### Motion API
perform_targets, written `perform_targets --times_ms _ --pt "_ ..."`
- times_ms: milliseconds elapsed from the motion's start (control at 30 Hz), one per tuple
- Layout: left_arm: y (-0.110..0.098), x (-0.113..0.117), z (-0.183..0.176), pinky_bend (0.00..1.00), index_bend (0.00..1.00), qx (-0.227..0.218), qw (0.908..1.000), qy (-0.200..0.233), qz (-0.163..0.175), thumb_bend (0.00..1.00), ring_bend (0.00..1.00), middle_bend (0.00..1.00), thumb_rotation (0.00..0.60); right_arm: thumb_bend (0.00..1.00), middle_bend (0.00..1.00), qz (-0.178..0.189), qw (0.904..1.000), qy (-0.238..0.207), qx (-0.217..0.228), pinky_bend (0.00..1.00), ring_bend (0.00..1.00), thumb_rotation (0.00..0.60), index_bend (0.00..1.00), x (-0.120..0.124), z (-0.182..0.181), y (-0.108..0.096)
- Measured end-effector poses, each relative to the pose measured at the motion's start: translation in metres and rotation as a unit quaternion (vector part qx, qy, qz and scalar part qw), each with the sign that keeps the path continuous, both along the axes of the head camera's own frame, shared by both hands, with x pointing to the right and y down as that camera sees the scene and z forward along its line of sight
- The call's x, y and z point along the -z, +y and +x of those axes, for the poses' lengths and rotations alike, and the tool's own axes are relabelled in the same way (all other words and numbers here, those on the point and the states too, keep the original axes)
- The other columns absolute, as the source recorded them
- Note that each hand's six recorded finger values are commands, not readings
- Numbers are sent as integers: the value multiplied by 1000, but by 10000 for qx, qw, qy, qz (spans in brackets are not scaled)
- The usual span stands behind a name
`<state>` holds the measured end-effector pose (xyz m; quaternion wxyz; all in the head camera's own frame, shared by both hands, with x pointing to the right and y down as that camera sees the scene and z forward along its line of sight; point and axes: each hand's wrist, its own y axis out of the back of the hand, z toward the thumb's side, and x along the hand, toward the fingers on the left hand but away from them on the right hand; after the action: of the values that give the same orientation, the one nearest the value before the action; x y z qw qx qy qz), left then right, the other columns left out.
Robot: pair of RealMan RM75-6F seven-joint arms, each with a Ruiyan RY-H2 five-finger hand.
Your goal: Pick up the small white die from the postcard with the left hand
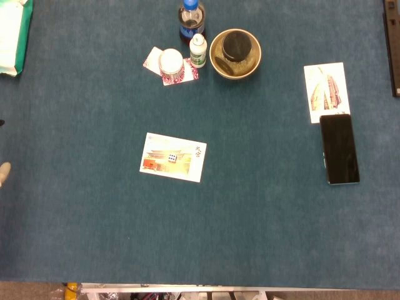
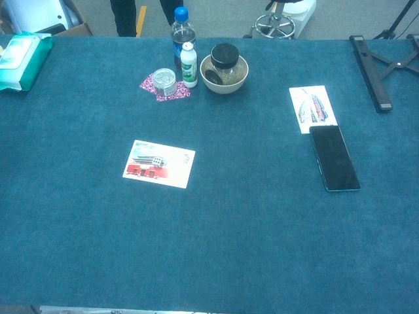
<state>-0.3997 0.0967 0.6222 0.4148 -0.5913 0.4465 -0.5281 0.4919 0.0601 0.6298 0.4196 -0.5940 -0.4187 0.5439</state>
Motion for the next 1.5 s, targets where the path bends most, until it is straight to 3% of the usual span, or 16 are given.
perform_targets --times_ms 567,800,1033,1300,1500 --pt "1 -6 9 140 249 -73 9999 109 -95 233 0 32 600 0 263 5 10000 -41 10 322 210 600 338 2 0 -5" --pt "2 -15 31 140 319 -339 9986 357 -171 233 0 0 600 0 263 -11 9998 -193 55 322 210 600 338 3 -1 -14" --pt "-5 -30 73 140 361 -838 9919 883 -376 232 0 0 600 0 263 39 9994 -333 21 322 210 600 345 7 -1 -30" --pt "-16 -53 115 140 411 -1319 9818 1159 -722 232 0 0 600 0 263 25 9997 -257 8 322 210 600 352 7 0 -41" --pt "-25 -67 150 140 421 -1636 9680 1575 -1064 233 0 0 600 0 263 31 9997 -239 -93 322 210 600 352 8 5 -43"
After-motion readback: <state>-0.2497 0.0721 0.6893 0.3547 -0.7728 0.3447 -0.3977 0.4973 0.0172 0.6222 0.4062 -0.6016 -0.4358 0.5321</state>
